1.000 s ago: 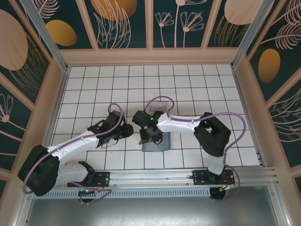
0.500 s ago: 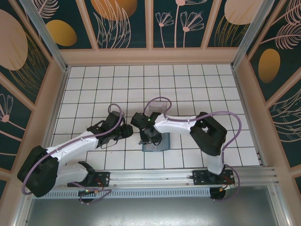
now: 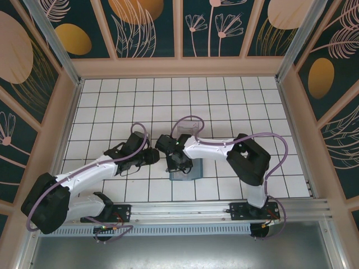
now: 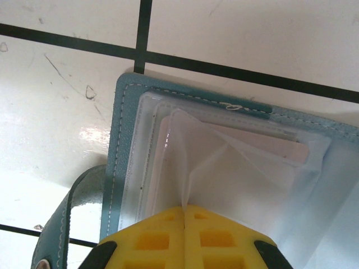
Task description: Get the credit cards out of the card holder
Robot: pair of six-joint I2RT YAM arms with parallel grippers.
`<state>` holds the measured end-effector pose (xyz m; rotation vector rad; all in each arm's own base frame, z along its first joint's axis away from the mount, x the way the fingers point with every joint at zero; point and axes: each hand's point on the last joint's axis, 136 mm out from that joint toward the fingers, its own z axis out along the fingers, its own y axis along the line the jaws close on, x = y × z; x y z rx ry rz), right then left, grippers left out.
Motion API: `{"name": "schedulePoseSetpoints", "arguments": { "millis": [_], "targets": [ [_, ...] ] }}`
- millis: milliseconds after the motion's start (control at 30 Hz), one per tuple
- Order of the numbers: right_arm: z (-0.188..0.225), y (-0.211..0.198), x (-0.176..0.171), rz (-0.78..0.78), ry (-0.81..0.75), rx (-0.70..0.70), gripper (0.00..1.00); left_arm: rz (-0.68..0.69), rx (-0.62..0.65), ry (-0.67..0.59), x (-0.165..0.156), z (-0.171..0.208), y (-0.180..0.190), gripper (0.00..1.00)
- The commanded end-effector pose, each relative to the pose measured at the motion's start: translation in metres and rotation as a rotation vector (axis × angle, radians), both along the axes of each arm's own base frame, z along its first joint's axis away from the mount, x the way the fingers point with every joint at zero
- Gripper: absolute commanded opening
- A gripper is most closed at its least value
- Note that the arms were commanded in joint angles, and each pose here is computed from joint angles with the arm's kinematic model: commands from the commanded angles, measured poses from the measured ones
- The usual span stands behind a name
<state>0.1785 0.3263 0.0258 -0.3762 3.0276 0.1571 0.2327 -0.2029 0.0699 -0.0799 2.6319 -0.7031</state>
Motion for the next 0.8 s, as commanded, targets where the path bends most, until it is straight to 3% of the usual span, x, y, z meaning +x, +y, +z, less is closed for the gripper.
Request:
{"name": "schedulePoseSetpoints", "arguments": {
  "millis": [0,333,767],
  "targets": [
    [0.013,-0.002,0.007,-0.016,-0.055,0.010,0.00,-0.056,-0.018,-0.001,0.000,0.008,-0.009,0.28],
    [0.033,0.013,0.008,0.003,-0.078,0.226,0.00,-0.087,-0.078,0.013,-0.005,0.014,-0.029,0.26],
    [0.040,-0.005,-0.002,-0.031,-0.041,0.530,0.01,-0.166,-0.080,0.082,-0.018,-0.002,-0.075,0.22]
  ]
}}
